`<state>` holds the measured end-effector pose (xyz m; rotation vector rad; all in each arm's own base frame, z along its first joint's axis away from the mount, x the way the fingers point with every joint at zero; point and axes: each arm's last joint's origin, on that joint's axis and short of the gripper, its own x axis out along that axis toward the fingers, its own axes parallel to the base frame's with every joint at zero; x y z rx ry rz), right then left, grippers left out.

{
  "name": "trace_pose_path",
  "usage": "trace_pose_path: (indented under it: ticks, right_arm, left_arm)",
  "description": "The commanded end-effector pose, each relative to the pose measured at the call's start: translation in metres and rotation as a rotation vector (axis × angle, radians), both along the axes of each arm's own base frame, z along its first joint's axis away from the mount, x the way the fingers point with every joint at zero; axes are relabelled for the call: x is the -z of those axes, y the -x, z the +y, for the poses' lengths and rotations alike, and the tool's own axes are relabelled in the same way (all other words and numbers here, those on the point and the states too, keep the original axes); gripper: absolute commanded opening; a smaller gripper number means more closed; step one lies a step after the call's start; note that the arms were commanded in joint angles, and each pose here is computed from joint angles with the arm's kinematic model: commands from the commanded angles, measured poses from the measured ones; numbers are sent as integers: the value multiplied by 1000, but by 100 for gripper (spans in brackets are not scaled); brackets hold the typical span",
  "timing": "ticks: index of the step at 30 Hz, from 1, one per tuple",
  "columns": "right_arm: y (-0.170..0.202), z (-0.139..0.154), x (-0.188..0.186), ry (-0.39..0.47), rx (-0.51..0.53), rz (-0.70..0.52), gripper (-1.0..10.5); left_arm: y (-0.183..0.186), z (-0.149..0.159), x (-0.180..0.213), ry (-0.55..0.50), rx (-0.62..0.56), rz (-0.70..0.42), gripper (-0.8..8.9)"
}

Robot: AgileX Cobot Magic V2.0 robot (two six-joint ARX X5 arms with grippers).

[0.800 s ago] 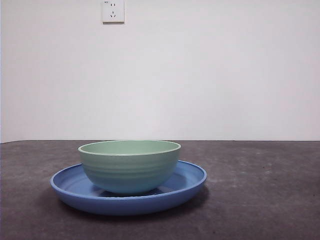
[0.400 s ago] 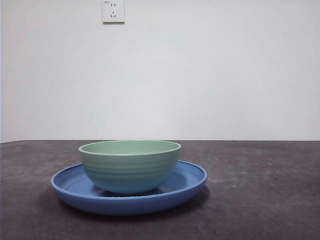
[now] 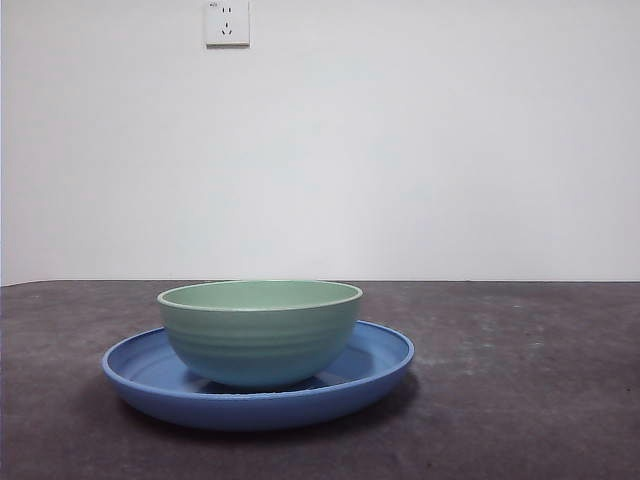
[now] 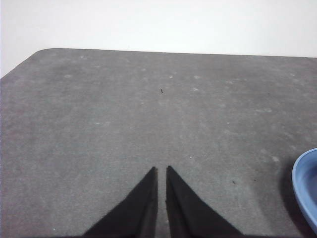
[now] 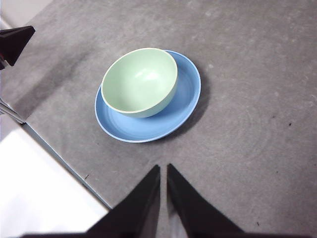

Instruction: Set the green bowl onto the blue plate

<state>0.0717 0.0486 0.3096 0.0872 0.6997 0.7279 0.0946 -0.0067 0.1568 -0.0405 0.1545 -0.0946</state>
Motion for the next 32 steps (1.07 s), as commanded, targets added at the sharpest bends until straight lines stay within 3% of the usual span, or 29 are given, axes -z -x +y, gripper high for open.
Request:
trace_pose_path:
  ticks: [1, 5, 12, 17, 27, 32]
  right_arm:
    - [3, -2, -4, -19, 15, -34, 20]
    - [5, -11, -6, -55, 56, -62, 20]
    - [-16, -29, 15, -72, 287, -528, 20]
    - [-24, -40, 58, -73, 409, -746, 20]
    - [-29, -54, 133, 61, 770, -695, 20]
    - [-28, -56, 146, 95, 811, -655, 20]
  left_arm:
    - [-1, 0, 8, -13, -1, 25, 27]
    - [-1, 0, 8, -13, -1, 25, 27]
    - [-1, 0, 8, -14, -1, 25, 27]
    - [-1, 0, 8, -13, -1, 25, 27]
    - [-1, 0, 8, -13, -1, 25, 27]
    - [-1, 0, 8, -14, -1, 25, 27]
